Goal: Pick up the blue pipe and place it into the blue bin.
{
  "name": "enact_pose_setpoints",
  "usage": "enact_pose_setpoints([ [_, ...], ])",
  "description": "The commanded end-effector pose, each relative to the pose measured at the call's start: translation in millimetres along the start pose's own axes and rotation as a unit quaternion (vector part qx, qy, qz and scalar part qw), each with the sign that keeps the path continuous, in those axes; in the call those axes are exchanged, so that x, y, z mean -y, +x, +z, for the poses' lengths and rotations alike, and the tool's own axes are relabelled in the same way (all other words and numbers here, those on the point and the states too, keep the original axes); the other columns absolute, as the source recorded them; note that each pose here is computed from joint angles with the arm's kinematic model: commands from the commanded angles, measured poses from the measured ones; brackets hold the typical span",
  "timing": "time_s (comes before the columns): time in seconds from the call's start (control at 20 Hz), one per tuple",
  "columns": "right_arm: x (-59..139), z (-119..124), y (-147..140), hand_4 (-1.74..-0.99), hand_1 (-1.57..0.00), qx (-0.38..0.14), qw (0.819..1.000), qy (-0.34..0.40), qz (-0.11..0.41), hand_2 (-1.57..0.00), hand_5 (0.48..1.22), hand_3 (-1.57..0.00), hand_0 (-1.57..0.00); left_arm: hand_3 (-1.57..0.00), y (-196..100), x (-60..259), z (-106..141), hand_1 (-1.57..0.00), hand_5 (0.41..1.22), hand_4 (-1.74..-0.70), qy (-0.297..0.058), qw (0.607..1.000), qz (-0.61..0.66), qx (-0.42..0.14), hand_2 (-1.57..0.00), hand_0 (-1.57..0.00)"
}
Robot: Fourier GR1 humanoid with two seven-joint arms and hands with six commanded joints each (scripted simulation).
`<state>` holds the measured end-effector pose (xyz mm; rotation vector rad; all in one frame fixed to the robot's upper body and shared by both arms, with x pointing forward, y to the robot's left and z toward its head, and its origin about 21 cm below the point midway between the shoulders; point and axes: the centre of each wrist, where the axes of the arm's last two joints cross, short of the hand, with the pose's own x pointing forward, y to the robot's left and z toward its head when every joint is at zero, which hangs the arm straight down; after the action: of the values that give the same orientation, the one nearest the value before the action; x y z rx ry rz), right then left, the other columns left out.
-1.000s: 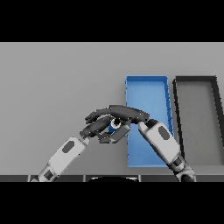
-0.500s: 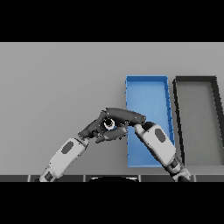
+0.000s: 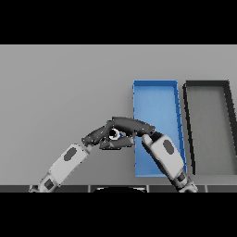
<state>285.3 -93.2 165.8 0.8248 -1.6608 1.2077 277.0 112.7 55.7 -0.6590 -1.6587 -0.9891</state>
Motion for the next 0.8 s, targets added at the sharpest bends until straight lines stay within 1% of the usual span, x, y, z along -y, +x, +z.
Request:
enact_pose_setpoints([
  [0.0, -1.5, 2, 0, -1.482, -1.56, -0.001, 1.0, 0.001, -0.005, -1.56, 1.206, -1.56, -1.56, -0.17, -2, 0, 1, -0.41, 1.184, -1.11, -0.003, 1.0, -0.005, -0.008, -0.42, -0.5],
  [0.05, -1.4, 2, 1, -1.483, -1.56, -0.004, 1.0, -0.004, -0.004, -1.56, 1.209, -1.56, -1.56, -0.14, -2, 1, 0, -0.33, 1.118, -1.05, -0.005, 1.0, -0.009, -0.007, -0.33, -0.4],
  [0.15, 0.8, 1, 2, -1.484, -1.57, -0.005, 1.0, -0.006, -0.004, -1.57, 1.214, -1.56, -1.57, -0.09, -5, -3, 0, -0.21, 0.964, -0.95, 0.009, 1.0, -0.025, -0.003, -0.21, -0.26],
  [0.2, 1.9, -2, 1, -1.484, -1.57, -0.007, 1.0, -0.004, -0.007, -1.57, 1.215, -1.57, -1.57, -0.07, -6, -4, 1, -0.17, 0.901, -0.91, 0.011, 0.999, -0.027, -0.013, -0.17, -0.2],
  [0.3, -0.4, 0, 0, -1.484, -1.57, 0.003, 1.0, -0.006, -0.01, -1.57, 1.217, -1.57, -1.57, -0.04, -6, -2, 2, -0.11, 0.794, -0.85, 0.019, 0.999, -0.028, -0.037, -0.11, -0.13],
  [0.35, 0.3, 1, 2, -1.485, -1.57, 0.009, 1.0, -0.007, -0.007, -1.57, 1.218, -1.57, -1.57, -0.03, -5, -3, 1, -0.09, 0.754, -0.84, 0.023, 0.999, -0.032, -0.032, -0.09, -0.1],
  [0.45, 0.1, 2, 3, -1.485, -1.57, 0.012, 1.0, -0.011, -0.005, -1.57, 1.219, -1.57, -1.57, -0.02, -8, -5, 2, -0.05, 0.689, -0.83, 0.026, 0.999, -0.03, -0.033, -0.06, -0.07],
  [0.55, 1.5, -2, 4, -1.487, -1.57, -0.001, 1.0, -0.015, -0.004, -1.57, 1.22, -1.57, -1.57, -0.01, -9, 2, 4, -0.03, 0.636, -0.84, 0.033, 0.999, -0.017, -0.034, -0.04, -0.04],
  [0.65, 1.8, -3, 6, -1.49, -1.57, 0.01, 1.0, -0.017, -0.007, -1.57, 1.22, -1.57, -1.57, -0.01, -9, -3, 6, -0.02, 0.616, -0.87, 0.048, 0.996, -0.002, -0.069, -0.02, -0.03],
  [0.7, 3.8, -1, 6, -1.491, -1.57, 0.013, 1.0, -0.021, -0.009, -1.57, 1.22, -1.57, -1.57, -0.01, -7, -2, 7, -0.02, 0.612, -0.87, 0.048, 0.996, 0.0, -0.078, -0.02, -0.02],
  [0.75, 3.6, -2, 6, -1.492, -1.57, 0.014, 0.999, -0.022, -0.029, -1.57, 1.22, -1.57, -1.57, -0.01, -7, -3, 9, -0.01, 0.605, -0.88, 0.048, 0.996, 0.002, -0.081, -0.01, -0.02],
])
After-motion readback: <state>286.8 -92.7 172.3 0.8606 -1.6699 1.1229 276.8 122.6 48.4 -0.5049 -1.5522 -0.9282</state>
